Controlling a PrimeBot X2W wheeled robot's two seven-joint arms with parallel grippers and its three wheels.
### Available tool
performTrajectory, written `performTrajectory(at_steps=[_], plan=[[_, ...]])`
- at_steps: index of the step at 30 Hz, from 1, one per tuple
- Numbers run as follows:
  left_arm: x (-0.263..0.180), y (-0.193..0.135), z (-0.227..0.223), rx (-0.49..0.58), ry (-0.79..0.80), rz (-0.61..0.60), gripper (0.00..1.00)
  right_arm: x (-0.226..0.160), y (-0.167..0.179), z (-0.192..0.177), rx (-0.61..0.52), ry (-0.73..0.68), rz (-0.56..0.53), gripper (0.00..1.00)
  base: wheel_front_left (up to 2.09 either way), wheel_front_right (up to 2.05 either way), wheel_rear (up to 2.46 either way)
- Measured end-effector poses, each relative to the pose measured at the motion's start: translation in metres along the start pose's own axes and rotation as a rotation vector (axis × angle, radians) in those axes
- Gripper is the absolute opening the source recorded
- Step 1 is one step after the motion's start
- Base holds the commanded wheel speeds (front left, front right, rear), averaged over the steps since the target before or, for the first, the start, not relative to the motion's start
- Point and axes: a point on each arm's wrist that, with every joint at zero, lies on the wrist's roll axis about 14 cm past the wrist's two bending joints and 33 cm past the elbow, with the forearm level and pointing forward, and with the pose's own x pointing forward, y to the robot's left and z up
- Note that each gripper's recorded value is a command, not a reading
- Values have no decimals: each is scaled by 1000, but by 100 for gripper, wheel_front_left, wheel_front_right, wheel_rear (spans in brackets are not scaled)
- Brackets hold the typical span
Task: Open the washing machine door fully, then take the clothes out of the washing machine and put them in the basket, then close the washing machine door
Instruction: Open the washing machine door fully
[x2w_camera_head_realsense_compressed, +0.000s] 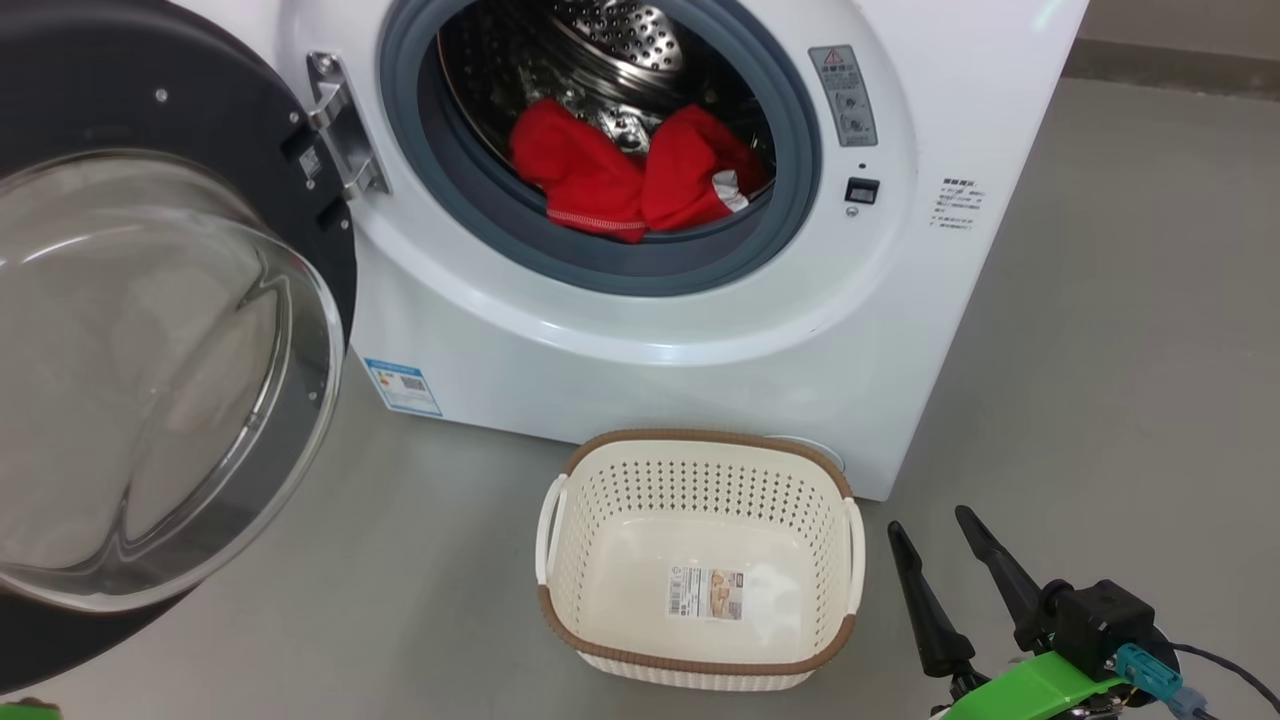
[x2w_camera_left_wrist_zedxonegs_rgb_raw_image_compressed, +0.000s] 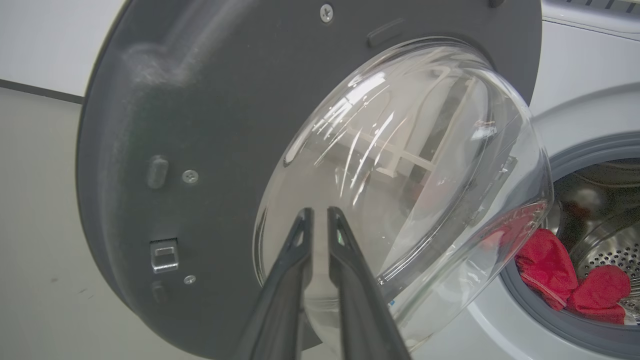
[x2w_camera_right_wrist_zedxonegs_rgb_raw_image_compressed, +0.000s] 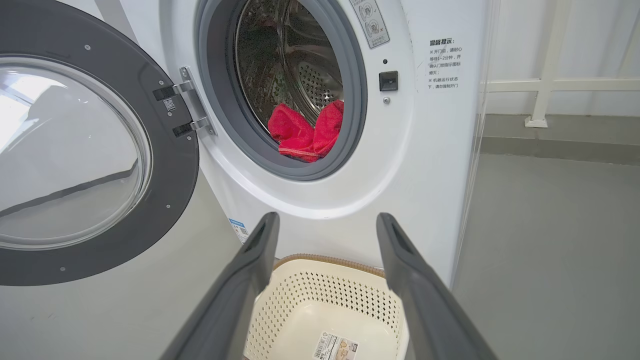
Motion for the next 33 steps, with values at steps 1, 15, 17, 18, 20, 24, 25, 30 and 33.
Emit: performTrajectory(at_steps=[1,15,17,18,20,24,25,30,33], plan=[[-2,-3,-1,1,2,-14,17,0,0,2,1,-4,-1,100,0,0,0],[-30,-46,-10,54,14,-196,100,-27,-14,11,-7,-32,-69,100,0,0,0],[-35,-60,-16,61,29,-244,100,-30,-19,15,-9,-44,-86,100,0,0,0],[-37,-66,-19,65,38,-266,100,-32,-22,16,-9,-50,-96,100,0,0,0],[-42,-77,-26,72,58,-308,100,-36,-30,20,-9,-61,-122,100,0,0,0],[-49,-94,-37,80,91,-368,100,-49,-47,20,-6,-65,-183,100,0,0,0],[-51,-100,-40,80,98,-386,100,-52,-51,21,-6,-70,-198,100,0,0,0],[-59,-128,-50,84,123,-477,100,-66,-67,24,-11,-84,-260,100,0,0,0],[-66,-139,-59,88,151,-520,100,-75,-74,25,-10,-89,-290,100,0,0,0]])
